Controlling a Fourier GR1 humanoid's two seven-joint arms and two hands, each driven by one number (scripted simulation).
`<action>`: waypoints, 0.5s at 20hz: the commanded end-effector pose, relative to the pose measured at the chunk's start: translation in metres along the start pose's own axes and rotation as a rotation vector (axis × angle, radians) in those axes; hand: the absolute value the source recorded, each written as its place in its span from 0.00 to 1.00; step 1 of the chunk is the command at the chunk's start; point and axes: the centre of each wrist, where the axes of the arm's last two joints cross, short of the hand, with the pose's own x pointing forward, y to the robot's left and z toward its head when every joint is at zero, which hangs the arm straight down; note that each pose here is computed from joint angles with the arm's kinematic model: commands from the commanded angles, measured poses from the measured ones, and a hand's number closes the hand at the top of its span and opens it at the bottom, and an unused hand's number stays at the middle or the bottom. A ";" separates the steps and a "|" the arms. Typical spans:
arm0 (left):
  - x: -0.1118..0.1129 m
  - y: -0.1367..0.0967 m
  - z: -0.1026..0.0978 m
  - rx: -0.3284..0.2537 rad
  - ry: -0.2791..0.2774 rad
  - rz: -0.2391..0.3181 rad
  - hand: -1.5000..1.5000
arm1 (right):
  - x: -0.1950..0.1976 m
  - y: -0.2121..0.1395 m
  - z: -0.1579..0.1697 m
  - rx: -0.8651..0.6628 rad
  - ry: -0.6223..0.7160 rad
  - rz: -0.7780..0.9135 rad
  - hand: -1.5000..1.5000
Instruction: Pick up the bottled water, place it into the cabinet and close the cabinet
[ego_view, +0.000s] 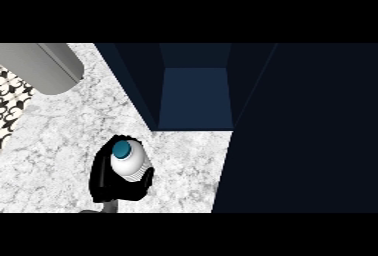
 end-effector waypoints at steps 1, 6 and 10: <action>0.012 -0.024 -0.013 -0.016 -0.014 -0.016 1.00 | 0.036 -0.015 0.022 -0.006 -0.056 0.002 0.00; 0.026 -0.054 -0.022 -0.044 -0.041 -0.048 1.00 | 0.028 0.006 0.018 -0.033 -0.054 -0.006 0.00; 0.035 -0.076 -0.051 -0.052 -0.007 -0.056 1.00 | 0.034 -0.006 0.025 -0.016 -0.053 -0.006 0.00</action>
